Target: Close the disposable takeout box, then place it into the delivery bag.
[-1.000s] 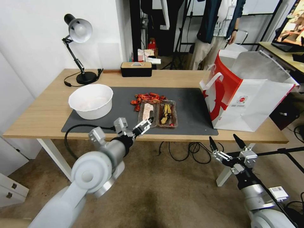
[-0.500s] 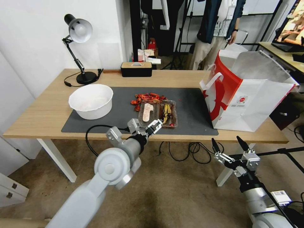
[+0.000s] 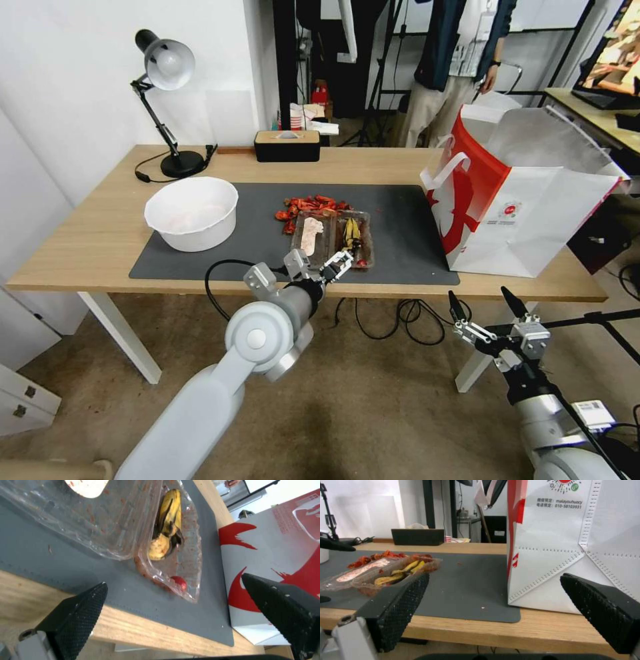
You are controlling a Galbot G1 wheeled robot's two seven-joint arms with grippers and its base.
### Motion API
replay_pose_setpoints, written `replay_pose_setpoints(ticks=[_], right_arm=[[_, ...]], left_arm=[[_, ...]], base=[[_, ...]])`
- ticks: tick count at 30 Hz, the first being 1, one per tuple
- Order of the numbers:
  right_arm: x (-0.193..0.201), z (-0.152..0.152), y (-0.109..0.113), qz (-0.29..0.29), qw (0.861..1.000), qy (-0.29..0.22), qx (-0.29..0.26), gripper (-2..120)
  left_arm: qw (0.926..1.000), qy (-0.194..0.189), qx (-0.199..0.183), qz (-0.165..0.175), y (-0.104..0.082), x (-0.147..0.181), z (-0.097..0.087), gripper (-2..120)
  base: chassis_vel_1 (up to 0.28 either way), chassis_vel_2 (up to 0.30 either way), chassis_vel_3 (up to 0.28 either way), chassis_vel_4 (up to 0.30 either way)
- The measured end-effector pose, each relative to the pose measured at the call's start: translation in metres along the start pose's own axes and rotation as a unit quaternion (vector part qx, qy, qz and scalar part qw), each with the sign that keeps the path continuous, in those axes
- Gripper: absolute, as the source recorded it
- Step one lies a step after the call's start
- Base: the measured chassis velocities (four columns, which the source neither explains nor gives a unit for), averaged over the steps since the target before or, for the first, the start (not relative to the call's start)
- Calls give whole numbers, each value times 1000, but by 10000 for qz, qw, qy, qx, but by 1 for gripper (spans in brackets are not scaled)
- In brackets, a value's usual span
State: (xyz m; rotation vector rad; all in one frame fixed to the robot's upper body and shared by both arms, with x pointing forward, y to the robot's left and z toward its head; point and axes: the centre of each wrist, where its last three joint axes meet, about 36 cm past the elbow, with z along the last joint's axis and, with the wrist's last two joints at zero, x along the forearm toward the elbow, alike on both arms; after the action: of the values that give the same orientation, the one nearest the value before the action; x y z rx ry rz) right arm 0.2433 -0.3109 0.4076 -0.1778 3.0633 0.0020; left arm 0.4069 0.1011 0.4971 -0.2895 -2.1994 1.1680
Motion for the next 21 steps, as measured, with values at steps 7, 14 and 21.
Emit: replay_pose_setpoints(ticks=[7,14,21], right_arm=[[-1,2,-2,-3,10000,8,16,100],[-2,2,-2,-29,10000,0,14,100],[-2,3,0,-34,10000,12,-6,100]], left_arm=[[10000,-28,66,-58,1,-11,-3,100],[9999,-91,114,-90,0,-19,-5,100],[9997,-144,127,-152,3,-26,-8,100]], base=[[0,0,0,0],[0,0,0,0],[0,0,0,0]])
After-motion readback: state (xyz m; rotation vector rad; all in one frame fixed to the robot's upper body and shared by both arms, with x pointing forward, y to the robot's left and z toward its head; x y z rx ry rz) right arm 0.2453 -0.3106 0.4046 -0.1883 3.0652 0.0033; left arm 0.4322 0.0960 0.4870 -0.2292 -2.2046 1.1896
